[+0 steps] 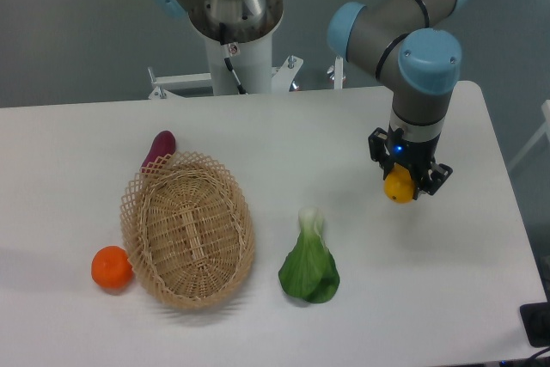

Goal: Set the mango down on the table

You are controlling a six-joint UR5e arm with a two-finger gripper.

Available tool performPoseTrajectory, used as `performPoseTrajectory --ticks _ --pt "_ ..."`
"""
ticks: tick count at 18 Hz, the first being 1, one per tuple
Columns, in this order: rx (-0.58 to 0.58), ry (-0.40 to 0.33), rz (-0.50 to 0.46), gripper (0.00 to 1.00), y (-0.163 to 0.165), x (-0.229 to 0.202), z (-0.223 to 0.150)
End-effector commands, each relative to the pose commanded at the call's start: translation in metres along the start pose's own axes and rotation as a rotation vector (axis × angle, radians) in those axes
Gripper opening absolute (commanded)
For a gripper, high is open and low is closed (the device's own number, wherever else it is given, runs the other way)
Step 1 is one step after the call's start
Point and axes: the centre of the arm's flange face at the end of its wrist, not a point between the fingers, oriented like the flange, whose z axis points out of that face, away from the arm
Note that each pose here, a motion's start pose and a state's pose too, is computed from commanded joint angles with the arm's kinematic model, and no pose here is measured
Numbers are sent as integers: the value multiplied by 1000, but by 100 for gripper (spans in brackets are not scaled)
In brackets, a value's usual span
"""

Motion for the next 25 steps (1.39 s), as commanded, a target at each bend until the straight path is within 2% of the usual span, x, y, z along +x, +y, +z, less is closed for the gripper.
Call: performPoseTrajectory --ticks 11,25 --pt "-4 7 -9 28 -1 1 4" --pt "-24 133 -2 27 5 57 59"
